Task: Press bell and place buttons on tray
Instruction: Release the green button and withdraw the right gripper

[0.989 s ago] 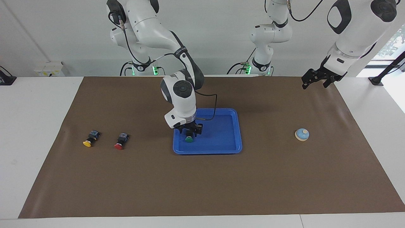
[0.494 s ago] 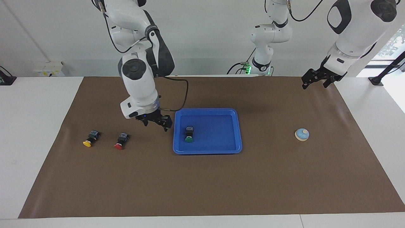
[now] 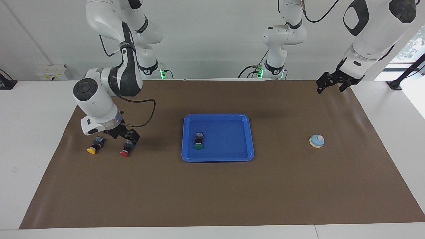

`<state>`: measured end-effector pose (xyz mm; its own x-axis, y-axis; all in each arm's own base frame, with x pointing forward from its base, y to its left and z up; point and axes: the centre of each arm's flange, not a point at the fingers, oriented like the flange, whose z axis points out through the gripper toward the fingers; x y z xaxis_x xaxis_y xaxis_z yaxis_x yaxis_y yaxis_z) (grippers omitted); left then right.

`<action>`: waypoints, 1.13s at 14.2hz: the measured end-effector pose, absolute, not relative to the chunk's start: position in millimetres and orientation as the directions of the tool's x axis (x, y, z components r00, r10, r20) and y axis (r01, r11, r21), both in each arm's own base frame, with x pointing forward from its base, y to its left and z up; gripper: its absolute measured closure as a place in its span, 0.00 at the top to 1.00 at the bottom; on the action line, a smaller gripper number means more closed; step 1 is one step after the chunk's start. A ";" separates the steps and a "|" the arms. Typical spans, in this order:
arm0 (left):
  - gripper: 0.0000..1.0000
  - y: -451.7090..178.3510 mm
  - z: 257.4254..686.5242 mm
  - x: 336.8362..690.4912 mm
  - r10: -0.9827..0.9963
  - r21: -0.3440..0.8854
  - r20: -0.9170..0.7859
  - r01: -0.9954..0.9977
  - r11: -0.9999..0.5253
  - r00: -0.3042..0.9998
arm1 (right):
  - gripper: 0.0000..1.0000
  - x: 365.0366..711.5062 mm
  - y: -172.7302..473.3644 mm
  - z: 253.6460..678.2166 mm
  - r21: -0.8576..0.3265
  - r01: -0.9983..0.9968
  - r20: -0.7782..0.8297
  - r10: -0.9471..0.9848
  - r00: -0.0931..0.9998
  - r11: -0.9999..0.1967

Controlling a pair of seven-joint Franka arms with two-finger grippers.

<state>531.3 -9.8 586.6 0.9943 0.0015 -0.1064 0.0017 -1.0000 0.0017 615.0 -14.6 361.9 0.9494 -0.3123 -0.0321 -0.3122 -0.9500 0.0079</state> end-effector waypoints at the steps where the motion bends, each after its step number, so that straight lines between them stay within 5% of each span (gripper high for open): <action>1: 1.00 -9.8 586.6 531.3 0.001 0.002 -0.106 0.002 -1.000 0.994 | 1.00 610.5 -19.9 347.6 0.004 -0.312 -0.020 -0.313 0.950 -0.950; 9: 1.00 -9.8 586.6 531.3 0.001 0.002 -0.106 0.002 -1.000 0.994 | 0.94 600.3 -11.4 283.3 -0.011 -0.300 0.016 -0.300 0.954 -0.954; 14: 1.00 -9.8 586.6 531.2 0.001 0.002 -0.106 0.002 -1.000 0.994 | 0.40 595.8 -6.4 286.9 -0.005 -0.286 0.002 -0.286 0.958 -0.958; 16: 1.00 -9.8 586.6 531.2 0.001 0.002 -0.106 0.002 -1.000 0.994 | 0.40 595.6 -3.7 288.0 0.000 -0.265 -0.016 -0.265 0.964 -0.964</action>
<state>531.2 -9.8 586.6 0.9943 0.0015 -0.1063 0.0017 -1.0000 0.0017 595.6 -3.7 288.0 0.9642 -0.2647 -0.0162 -0.2647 -0.9643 0.0005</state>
